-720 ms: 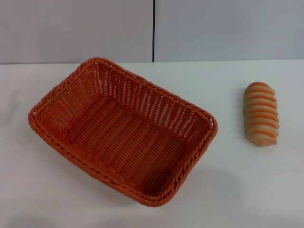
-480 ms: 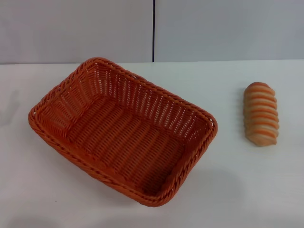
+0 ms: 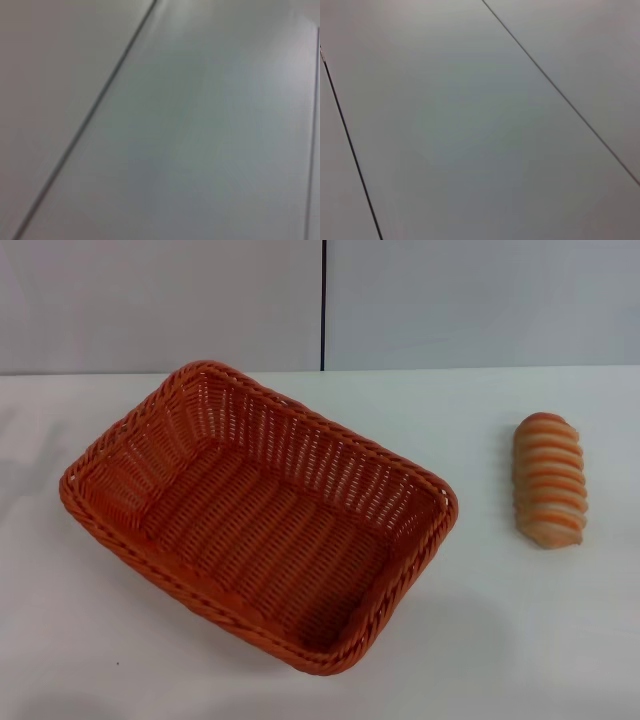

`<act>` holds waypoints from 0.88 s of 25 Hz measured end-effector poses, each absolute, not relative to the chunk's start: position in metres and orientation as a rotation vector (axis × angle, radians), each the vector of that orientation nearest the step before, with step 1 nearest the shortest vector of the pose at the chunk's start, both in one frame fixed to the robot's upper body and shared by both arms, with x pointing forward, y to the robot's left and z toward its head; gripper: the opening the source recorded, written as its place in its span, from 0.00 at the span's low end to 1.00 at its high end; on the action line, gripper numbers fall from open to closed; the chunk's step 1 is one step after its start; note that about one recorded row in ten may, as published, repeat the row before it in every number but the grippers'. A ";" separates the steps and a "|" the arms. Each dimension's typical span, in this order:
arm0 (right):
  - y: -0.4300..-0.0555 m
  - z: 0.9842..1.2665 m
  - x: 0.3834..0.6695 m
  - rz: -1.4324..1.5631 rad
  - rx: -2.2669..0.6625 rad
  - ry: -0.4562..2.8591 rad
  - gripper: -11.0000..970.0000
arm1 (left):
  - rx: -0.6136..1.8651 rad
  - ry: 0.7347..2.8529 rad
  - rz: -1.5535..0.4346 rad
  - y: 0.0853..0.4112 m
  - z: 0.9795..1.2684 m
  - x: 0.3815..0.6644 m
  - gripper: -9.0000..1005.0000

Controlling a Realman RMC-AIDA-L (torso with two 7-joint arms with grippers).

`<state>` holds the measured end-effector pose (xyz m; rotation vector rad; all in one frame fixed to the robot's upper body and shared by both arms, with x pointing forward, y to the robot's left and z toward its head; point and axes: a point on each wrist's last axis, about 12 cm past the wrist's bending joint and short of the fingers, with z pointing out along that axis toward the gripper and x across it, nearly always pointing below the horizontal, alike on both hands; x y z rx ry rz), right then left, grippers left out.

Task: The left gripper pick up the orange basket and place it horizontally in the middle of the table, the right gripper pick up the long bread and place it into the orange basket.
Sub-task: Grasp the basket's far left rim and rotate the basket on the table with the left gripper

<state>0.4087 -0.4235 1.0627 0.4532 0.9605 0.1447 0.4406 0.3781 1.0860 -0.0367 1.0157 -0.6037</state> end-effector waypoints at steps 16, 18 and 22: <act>-0.423 1.060 0.411 0.191 0.451 1.006 0.52 | 0.367 1.443 -0.948 0.395 1.165 0.522 0.80; -0.424 1.059 0.410 0.189 0.455 1.010 0.52 | 0.458 1.537 -0.966 0.389 1.176 0.533 0.80; -0.425 1.058 0.409 0.185 0.461 1.017 0.52 | 0.695 1.795 -0.888 0.363 1.199 0.560 0.80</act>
